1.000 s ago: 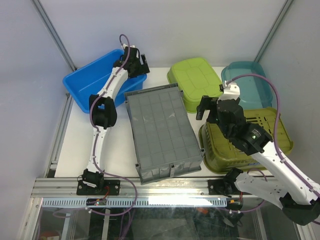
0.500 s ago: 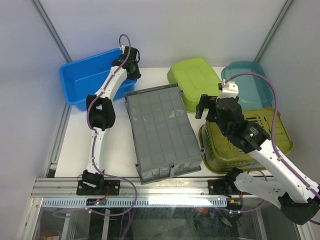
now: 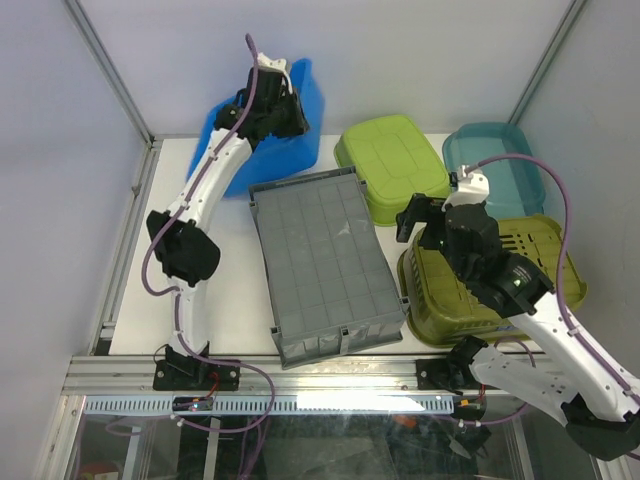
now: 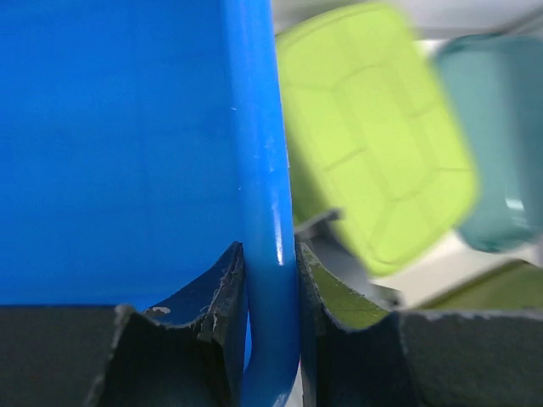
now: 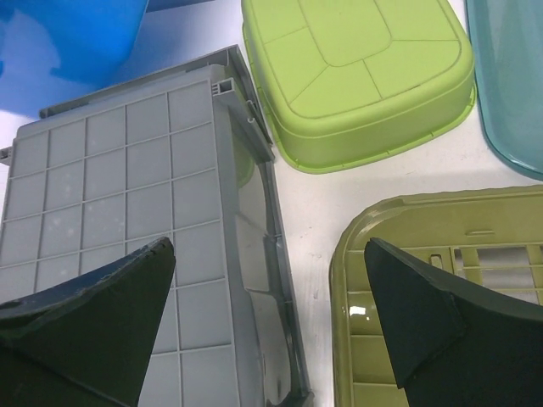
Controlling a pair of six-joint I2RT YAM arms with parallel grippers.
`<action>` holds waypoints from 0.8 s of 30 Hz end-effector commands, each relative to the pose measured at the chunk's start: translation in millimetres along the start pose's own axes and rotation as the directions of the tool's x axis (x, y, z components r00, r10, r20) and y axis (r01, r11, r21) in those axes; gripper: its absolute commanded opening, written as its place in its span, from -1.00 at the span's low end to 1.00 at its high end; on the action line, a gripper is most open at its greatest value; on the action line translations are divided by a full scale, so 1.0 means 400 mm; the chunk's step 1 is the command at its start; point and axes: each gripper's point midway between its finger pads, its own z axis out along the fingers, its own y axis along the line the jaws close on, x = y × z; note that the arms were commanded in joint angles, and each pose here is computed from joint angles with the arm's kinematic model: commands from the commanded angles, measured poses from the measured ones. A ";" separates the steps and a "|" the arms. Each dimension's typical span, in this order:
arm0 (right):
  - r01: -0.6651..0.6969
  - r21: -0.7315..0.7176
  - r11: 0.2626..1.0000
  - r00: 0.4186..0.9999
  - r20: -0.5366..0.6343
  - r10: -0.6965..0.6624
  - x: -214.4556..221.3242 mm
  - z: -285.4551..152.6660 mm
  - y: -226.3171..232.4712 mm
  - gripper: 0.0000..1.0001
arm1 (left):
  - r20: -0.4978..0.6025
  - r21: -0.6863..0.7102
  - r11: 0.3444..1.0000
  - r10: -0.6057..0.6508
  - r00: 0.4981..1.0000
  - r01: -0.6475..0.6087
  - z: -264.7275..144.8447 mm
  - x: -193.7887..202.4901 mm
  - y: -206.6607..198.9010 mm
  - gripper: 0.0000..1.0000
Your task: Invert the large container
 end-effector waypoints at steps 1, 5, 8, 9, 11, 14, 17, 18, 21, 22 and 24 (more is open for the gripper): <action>-0.066 -0.041 0.997 0.997 0.033 0.067 -0.024 -0.027 0.008 0.98 | 0.308 0.417 0.906 -0.062 0.949 -0.077 -0.323 -0.267 -0.263 -1.00; -0.087 -0.046 0.995 0.996 0.033 0.088 -0.023 -0.043 0.003 0.98 | 0.327 0.616 0.784 -0.164 0.931 -0.079 -0.430 -0.318 -0.365 -1.00; -0.105 -0.050 0.993 0.994 0.033 0.107 -0.024 -0.055 -0.002 0.98 | 0.335 0.704 0.707 -0.246 0.910 -0.068 -0.470 -0.351 -0.404 -1.00; -0.110 -0.050 0.993 0.993 0.032 0.112 -0.024 -0.058 -0.003 0.98 | 0.337 0.724 0.687 -0.275 0.900 -0.061 -0.478 -0.361 -0.411 -1.00; -0.122 -0.050 0.991 0.992 0.032 0.124 -0.022 -0.065 -0.007 0.97 | 0.321 0.775 0.631 -0.353 0.879 -0.029 -0.490 -0.383 -0.409 -1.00; -0.134 -0.047 0.990 0.990 0.029 0.135 -0.021 -0.076 -0.014 0.98 | 0.255 0.862 0.507 -0.475 0.842 0.025 -0.503 -0.415 -0.371 -1.00; -0.139 -0.040 0.989 0.990 0.029 0.141 -0.019 -0.084 -0.022 0.97 | 0.120 0.910 0.385 -0.597 0.793 0.153 -0.480 -0.422 -0.275 -1.00; -0.140 -0.036 0.989 0.990 0.028 0.141 -0.017 -0.086 -0.025 0.98 | 0.080 0.917 0.350 -0.631 0.772 0.191 -0.470 -0.414 -0.238 -1.00; -0.143 -0.038 0.989 0.989 0.030 0.145 -0.018 -0.089 -0.026 0.98 | 0.027 0.911 0.309 -0.705 0.708 0.273 -0.465 -0.397 -0.131 -1.00; -0.143 -0.040 0.989 0.989 0.030 0.145 -0.019 -0.088 -0.025 0.98 | 0.021 0.906 0.305 -0.725 0.688 0.294 -0.465 -0.386 -0.099 -1.00; -0.143 -0.042 0.989 0.989 0.028 0.144 -0.020 -0.084 -0.021 0.98 | 0.027 0.900 0.302 -0.758 0.652 0.314 -0.480 -0.371 -0.037 -1.00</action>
